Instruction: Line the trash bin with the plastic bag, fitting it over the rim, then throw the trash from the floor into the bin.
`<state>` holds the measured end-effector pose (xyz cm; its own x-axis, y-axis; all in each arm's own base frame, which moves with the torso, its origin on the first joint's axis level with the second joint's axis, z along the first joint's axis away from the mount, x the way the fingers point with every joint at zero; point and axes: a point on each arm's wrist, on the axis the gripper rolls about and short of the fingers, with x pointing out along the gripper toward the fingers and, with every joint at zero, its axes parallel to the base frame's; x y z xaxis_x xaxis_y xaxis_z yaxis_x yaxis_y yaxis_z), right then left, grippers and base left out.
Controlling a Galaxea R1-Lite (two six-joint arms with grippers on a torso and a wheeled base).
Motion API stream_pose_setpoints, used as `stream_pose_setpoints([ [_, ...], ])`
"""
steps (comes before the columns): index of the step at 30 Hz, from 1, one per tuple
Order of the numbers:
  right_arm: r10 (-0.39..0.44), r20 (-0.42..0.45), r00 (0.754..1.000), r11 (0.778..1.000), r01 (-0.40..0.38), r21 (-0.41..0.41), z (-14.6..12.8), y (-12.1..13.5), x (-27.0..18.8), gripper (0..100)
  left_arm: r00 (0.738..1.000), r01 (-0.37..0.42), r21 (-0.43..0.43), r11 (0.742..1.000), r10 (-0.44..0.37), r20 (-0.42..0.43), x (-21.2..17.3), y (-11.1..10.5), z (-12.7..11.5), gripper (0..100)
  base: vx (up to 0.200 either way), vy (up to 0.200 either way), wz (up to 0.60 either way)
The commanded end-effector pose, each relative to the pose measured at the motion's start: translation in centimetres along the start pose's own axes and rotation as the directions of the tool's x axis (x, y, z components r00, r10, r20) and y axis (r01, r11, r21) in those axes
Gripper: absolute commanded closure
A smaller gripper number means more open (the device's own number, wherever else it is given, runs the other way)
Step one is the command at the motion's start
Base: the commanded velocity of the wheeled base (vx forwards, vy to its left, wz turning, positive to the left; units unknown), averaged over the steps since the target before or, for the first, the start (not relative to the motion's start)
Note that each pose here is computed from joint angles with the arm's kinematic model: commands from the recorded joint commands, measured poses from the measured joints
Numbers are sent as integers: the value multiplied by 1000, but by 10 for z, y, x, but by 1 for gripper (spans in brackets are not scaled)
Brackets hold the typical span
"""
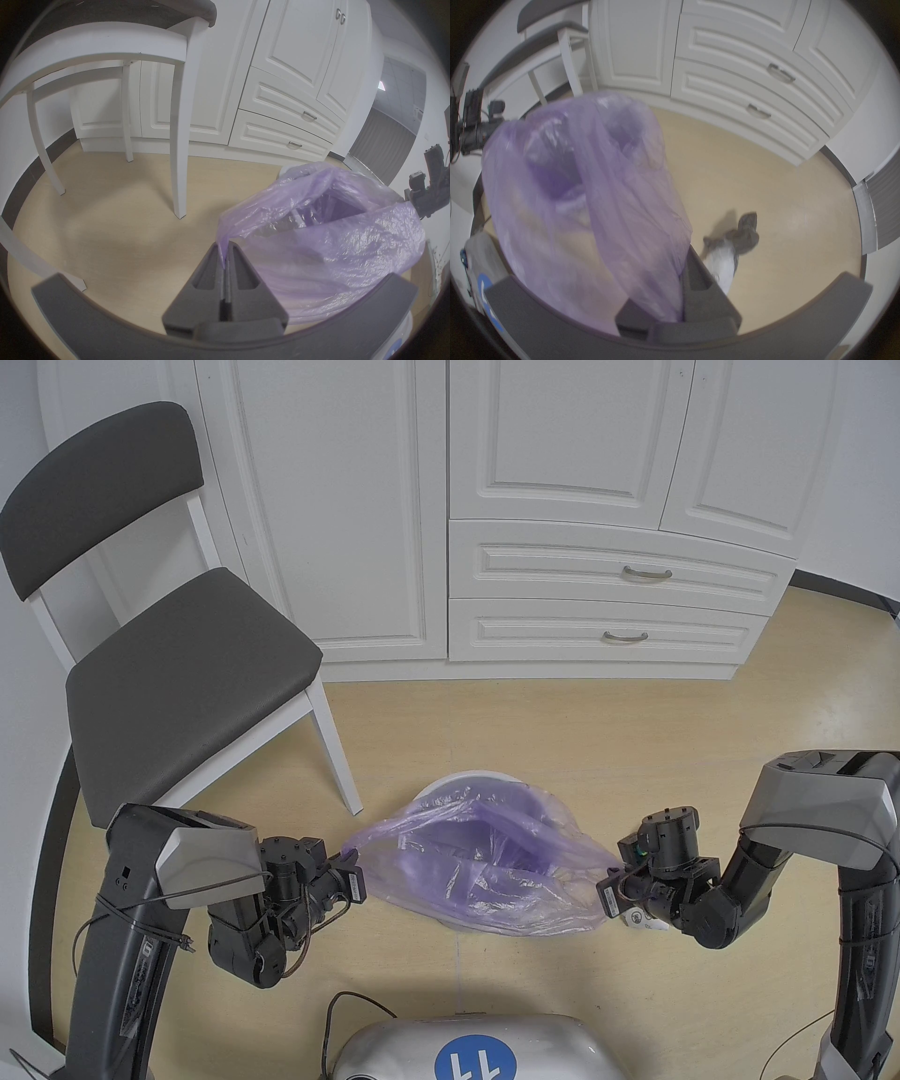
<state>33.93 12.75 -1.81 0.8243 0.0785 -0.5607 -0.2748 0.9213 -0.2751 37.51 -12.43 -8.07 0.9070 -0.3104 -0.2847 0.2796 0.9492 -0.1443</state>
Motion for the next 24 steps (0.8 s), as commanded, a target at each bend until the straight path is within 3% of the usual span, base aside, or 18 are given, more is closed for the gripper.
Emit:
stream_pose_setpoints([
  [1,-13,108,994,997,4,79,14,9,13,100,999,-14,-15,1000,15,51,6,7,13,100,0,0,0],
  [5,-20,158,987,988,-5,155,24,11,19,100,996,-35,-26,999,37,75,5,16,22,100,0,0,0],
  [8,-58,213,975,969,3,246,39,13,30,100,992,-47,-47,998,52,116,8,24,33,100,0,0,0],
  [12,-75,244,967,951,-4,308,49,18,34,100,989,-50,-75,996,60,137,9,25,39,100,0,0,0],
  [14,-74,227,971,952,1,307,46,18,33,100,990,-51,-75,996,61,131,7,26,39,100,0,0,0],
  [15,-59,157,986,963,15,270,34,19,30,100,993,-47,-70,996,54,102,4,25,32,100,0,0,0],
  [17,-48,104,993,973,22,231,27,20,27,100,996,-43,-63,997,48,71,1,23,25,100,0,0,0],
  [23,-31,16,999,987,29,159,11,18,21,100,1000,-19,-42,999,20,17,-4,16,12,100,0,0,0],
  [24,-29,-19,999,993,31,113,7,15,17,100,1000,-16,-38,999,16,14,-6,14,13,100,0,0,0],
])
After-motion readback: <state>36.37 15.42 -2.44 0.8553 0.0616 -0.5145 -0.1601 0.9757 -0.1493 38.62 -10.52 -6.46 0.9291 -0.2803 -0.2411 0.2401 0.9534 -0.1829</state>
